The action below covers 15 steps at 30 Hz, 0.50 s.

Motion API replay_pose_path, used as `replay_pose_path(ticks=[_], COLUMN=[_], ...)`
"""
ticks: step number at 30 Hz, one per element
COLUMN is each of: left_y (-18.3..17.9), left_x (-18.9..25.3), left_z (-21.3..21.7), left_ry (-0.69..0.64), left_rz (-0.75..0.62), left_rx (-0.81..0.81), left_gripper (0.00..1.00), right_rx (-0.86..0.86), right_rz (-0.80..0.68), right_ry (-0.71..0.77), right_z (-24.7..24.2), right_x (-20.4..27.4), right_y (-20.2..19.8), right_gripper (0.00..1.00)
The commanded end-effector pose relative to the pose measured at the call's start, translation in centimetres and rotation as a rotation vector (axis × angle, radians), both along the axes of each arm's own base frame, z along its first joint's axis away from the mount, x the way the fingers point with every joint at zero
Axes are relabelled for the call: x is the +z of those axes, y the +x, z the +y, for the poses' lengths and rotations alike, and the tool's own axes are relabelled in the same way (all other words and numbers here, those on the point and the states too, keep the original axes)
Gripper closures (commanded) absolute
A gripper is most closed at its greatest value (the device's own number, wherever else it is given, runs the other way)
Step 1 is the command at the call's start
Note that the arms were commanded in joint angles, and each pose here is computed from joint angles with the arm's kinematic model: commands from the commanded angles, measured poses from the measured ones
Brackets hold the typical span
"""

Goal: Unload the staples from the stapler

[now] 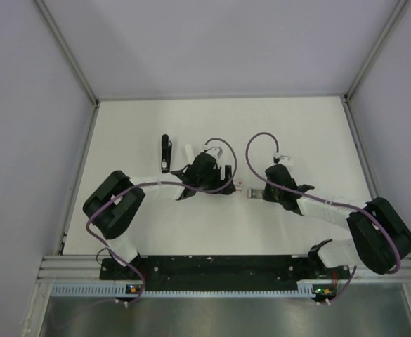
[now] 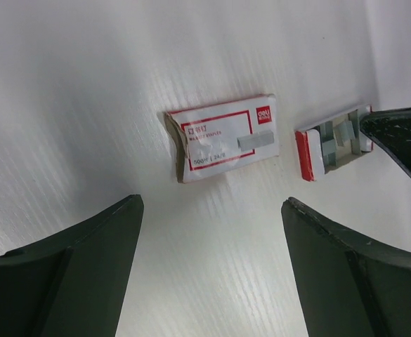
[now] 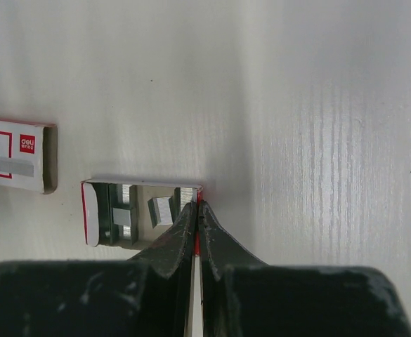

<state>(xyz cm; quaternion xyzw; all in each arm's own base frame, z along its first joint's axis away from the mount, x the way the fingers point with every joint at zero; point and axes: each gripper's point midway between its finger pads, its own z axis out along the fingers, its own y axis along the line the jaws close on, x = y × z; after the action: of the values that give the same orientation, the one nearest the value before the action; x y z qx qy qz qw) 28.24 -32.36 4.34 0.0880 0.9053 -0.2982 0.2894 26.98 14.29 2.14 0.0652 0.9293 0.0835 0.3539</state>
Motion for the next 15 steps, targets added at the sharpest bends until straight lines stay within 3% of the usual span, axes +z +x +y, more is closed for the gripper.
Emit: replay_pose_path(ticks=[1,15], left_y=[1.0,3.3], left_x=[-1.7,-2.5], left_z=[1.8,0.9], left_ry=[0.155,0.144], left_rz=[0.013,0.024], left_rx=[0.021,0.022], left_gripper=[0.13,0.15], right_rx=[-0.027,-0.061], right_rz=[-0.064,-0.051], right_ry=[0.011,0.054], right_z=[0.6,1.9], right_x=[2.1,0.9], right_y=[2.1,3.6], right_gripper=[1.0,1.0])
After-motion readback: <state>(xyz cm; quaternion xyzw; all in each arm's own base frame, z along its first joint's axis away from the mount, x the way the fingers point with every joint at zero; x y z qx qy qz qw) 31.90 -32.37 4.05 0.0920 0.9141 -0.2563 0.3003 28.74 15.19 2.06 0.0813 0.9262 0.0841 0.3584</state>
